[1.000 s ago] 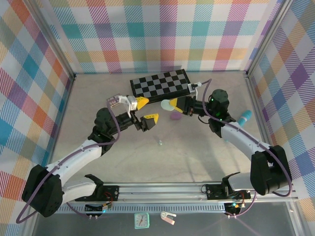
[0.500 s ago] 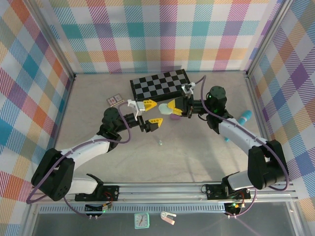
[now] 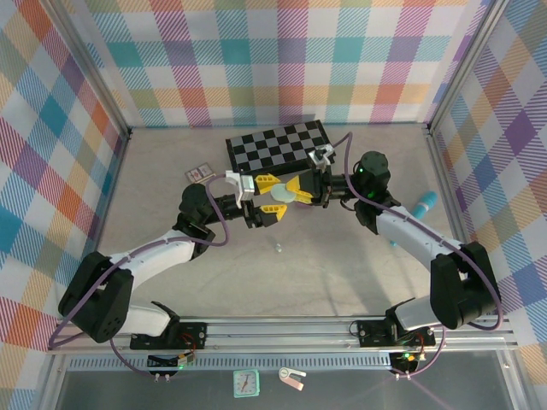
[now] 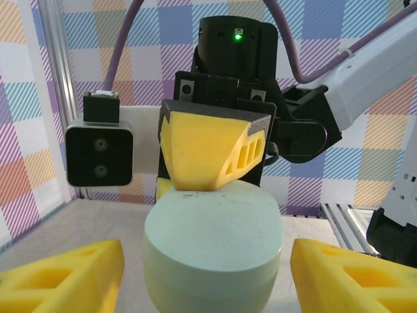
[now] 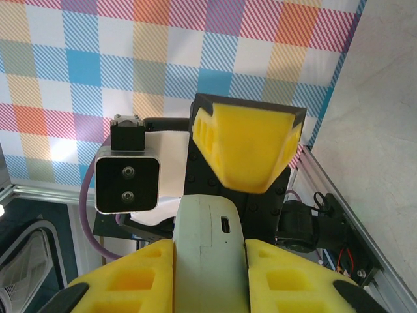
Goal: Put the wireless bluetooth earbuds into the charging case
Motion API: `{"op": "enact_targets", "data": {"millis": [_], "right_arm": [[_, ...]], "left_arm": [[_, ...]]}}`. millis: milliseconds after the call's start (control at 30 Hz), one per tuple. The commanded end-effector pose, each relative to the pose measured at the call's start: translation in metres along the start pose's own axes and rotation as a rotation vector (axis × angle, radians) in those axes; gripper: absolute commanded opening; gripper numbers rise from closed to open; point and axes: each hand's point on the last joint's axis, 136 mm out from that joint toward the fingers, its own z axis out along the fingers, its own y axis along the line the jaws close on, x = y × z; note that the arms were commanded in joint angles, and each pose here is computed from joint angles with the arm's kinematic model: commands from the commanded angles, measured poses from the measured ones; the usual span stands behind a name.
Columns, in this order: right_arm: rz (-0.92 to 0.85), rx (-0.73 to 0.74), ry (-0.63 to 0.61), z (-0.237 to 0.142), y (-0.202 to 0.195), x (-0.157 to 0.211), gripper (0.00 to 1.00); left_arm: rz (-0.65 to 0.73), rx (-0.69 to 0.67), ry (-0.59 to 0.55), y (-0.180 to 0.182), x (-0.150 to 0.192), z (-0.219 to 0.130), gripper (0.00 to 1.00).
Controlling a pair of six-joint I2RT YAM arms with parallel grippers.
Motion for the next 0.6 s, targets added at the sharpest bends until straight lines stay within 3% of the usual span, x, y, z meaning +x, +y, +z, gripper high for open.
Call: {"op": "enact_targets", "data": {"millis": [0,300,567], "right_arm": [[-0.065,-0.031,0.015,0.0033,0.0179,-0.0002,0.05],[-0.058,-0.029,0.015,0.0042,0.0155,-0.0001,0.03],[-0.04,-0.041,0.013,0.0055,0.0143,-0.002,0.02]], "left_arm": [[0.054,0.073,-0.06,-0.0127,-0.0218,0.0051,0.63],[0.046,0.103,-0.07,-0.0164,-0.0215,0.0059,0.54],[0.048,0.104,-0.076,-0.0164,-0.02,0.0057,0.53]]}}
